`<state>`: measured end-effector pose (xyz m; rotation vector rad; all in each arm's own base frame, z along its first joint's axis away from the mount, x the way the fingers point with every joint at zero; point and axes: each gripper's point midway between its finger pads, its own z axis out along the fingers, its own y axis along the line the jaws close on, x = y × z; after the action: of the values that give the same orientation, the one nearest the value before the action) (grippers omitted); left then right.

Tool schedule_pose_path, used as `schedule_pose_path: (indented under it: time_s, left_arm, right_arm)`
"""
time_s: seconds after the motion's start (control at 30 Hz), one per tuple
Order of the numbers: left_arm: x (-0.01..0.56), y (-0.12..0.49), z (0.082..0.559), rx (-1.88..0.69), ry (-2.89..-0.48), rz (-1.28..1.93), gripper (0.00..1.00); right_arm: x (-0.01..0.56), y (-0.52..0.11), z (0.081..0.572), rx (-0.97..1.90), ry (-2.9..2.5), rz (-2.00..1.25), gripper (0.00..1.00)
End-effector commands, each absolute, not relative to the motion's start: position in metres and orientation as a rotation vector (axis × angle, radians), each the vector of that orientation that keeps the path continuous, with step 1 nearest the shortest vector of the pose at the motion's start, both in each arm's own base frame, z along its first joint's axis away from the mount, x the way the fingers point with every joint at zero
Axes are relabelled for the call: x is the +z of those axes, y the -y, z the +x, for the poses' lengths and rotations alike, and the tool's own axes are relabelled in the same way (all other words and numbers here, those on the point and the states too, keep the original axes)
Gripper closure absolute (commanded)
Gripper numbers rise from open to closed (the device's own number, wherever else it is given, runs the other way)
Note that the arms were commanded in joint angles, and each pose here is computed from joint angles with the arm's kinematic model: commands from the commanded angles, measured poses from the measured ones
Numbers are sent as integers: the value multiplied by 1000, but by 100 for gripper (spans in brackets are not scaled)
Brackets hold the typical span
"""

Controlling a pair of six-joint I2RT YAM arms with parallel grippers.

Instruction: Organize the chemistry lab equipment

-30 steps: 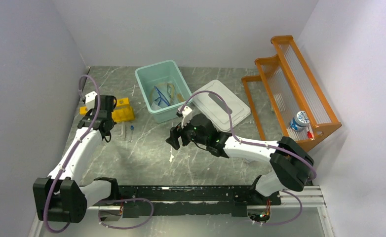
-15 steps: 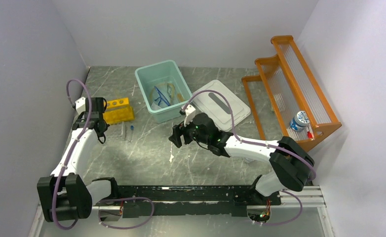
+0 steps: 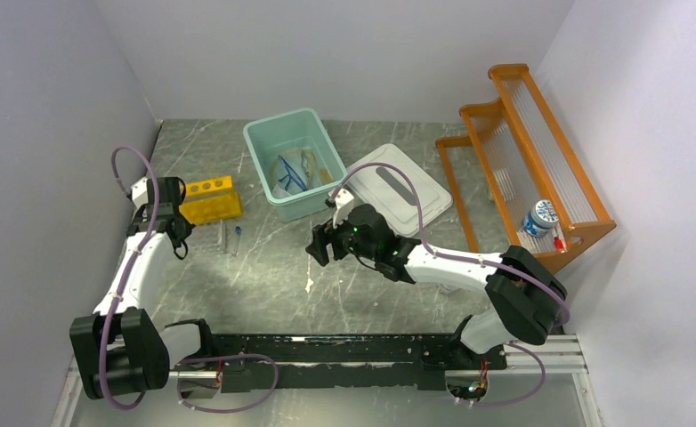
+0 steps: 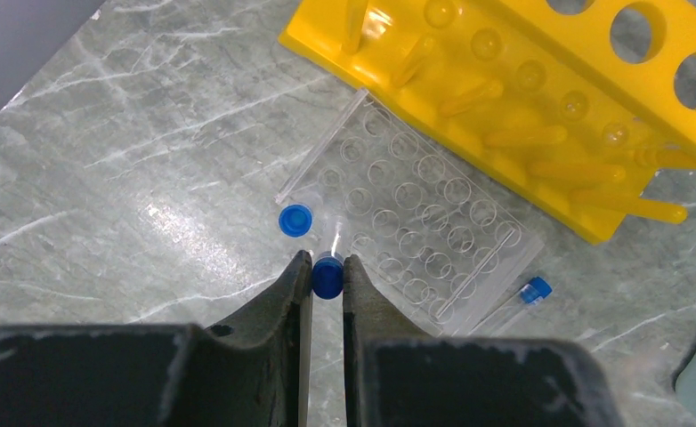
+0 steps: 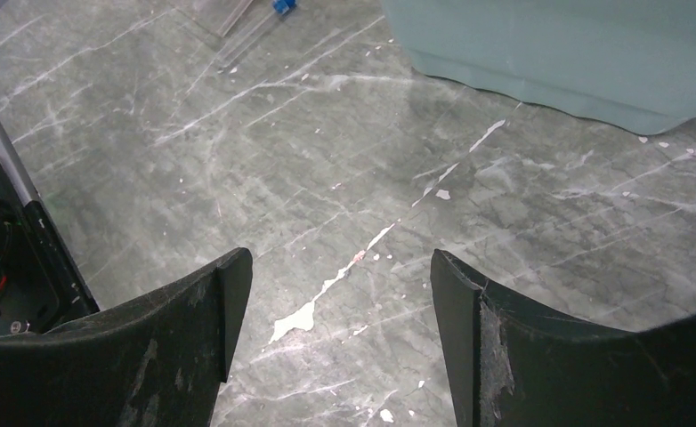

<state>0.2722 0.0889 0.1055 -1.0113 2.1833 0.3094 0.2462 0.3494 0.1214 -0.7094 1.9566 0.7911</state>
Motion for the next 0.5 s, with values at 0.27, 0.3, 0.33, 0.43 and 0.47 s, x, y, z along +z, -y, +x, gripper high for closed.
schedule_pose_path:
  time_s: [0.27, 0.3, 0.33, 0.43, 0.47]
  left_arm:
    - [86, -89, 271, 290, -2192, -1031, 85]
    - [85, -89, 271, 291, -2195, -1033, 84]
    - [85, -89, 271, 295, -2196, -1036, 84]
    - [85, -90, 270, 297, -2187, -1036, 81]
    - [86, -90, 270, 295, -2181, -1036, 81]
  right_arm:
    - [118, -348, 249, 789, -1954, -694, 24]
    - [119, -348, 249, 790, -1952, -695, 24]
    - [119, -348, 249, 790, -1952, -696, 24]
    - [121, -349, 248, 802, -1947, -701, 24]
    - [121, -349, 247, 804, -1945, -703, 24]
